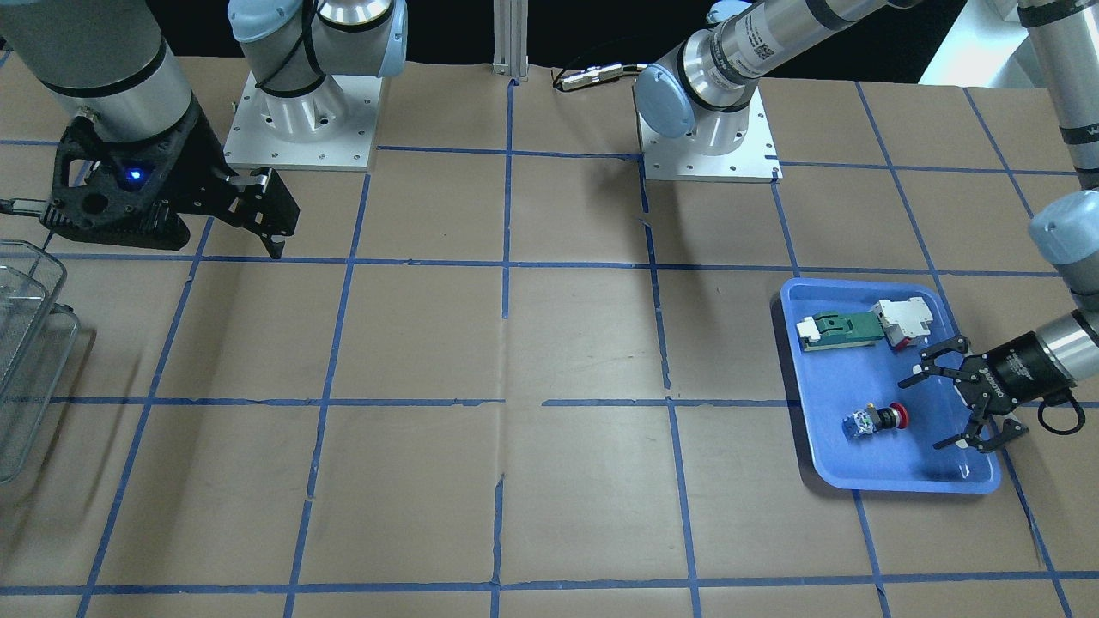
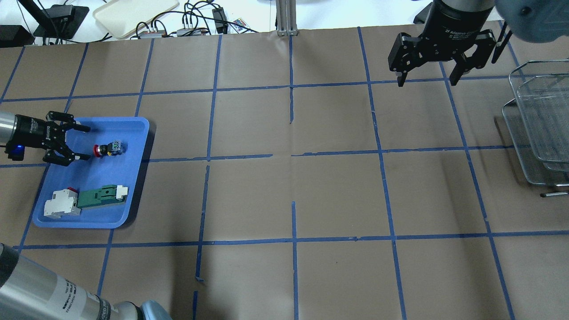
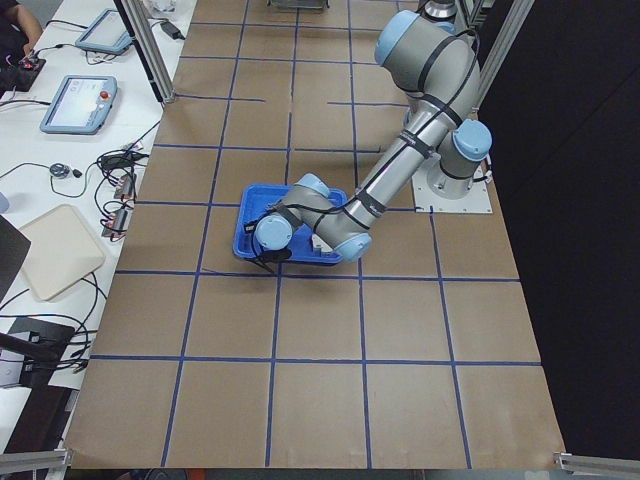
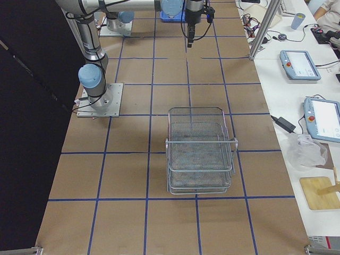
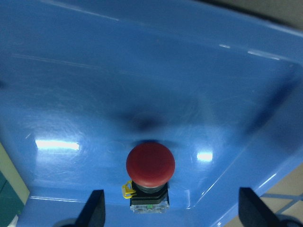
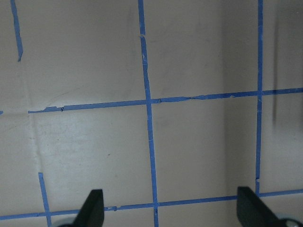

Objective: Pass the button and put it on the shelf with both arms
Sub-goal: 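Lower the left gripper to the red push button and close on it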

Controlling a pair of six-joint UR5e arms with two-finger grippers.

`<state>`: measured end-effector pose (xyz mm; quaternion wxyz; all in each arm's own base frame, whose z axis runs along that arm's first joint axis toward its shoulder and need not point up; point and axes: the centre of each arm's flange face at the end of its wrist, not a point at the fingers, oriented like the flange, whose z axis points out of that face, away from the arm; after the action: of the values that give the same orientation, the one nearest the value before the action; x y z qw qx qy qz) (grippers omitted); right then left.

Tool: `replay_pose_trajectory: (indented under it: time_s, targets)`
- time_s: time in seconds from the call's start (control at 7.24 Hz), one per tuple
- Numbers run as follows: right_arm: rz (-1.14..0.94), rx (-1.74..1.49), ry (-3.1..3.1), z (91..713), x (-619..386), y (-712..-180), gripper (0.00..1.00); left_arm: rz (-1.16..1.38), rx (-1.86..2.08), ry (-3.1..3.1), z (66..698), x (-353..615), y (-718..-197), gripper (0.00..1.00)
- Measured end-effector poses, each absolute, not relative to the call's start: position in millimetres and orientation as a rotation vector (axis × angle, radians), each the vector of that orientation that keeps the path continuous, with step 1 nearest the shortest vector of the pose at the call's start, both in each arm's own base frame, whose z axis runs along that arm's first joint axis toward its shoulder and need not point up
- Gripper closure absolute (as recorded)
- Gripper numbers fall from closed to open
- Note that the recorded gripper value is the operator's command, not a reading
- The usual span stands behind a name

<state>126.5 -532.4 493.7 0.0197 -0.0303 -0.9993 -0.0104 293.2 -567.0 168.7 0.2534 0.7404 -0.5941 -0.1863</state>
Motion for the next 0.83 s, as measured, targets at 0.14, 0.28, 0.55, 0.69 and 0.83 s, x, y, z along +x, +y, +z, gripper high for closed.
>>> replay_pose_trajectory:
  time_s: [0.14,0.28,0.55,0.69,0.83]
  targets:
    - [-0.033,-0.096,-3.102,493.4,126.6,-532.6,0.00,-0.518,2.010,-1.613,162.1,292.8,-567.0,0.02]
    - [-0.033,-0.098,-3.103,493.3,126.7,-532.7,0.00,-0.525,2.008,-1.613,158.8,292.4,-567.0,0.03]
    - [-0.033,-0.096,-3.104,493.1,127.3,-532.7,0.00,-0.517,1.976,-1.646,155.9,292.3,-566.8,0.02]
    - [-0.033,-0.094,-3.104,493.1,127.5,-532.6,0.00,-0.515,1.958,-1.663,154.2,292.1,-566.6,0.02]
    - [-0.033,-0.094,-3.104,493.1,127.6,-532.6,0.00,-0.519,1.949,-1.669,152.1,291.9,-566.3,0.01]
